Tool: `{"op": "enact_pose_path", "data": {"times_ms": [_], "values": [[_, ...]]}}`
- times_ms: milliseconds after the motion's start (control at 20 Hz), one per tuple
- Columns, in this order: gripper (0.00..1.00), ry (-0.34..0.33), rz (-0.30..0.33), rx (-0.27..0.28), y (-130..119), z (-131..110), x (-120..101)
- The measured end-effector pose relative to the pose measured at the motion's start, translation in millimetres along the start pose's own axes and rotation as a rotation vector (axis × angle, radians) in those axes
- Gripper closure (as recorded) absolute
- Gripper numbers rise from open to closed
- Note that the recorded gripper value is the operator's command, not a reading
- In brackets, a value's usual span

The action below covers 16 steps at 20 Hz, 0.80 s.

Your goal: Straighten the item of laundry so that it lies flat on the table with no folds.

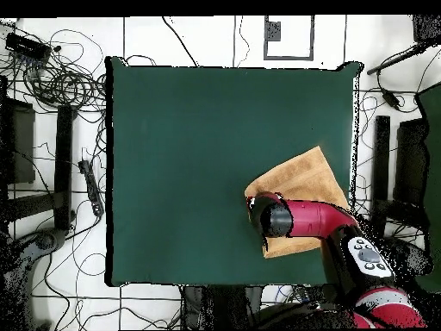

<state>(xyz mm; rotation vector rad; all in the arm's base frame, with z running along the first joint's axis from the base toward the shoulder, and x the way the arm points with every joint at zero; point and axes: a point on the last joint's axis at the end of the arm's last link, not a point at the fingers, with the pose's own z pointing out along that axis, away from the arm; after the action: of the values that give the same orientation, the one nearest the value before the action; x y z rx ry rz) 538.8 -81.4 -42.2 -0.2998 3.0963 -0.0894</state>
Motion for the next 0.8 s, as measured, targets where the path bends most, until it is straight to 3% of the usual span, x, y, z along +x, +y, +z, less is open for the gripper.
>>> {"op": "enact_pose_path", "data": {"times_ms": [800], "values": [[1.0, -0.004, -0.001, 0.02, 3.0, -0.1, 0.5]]}}
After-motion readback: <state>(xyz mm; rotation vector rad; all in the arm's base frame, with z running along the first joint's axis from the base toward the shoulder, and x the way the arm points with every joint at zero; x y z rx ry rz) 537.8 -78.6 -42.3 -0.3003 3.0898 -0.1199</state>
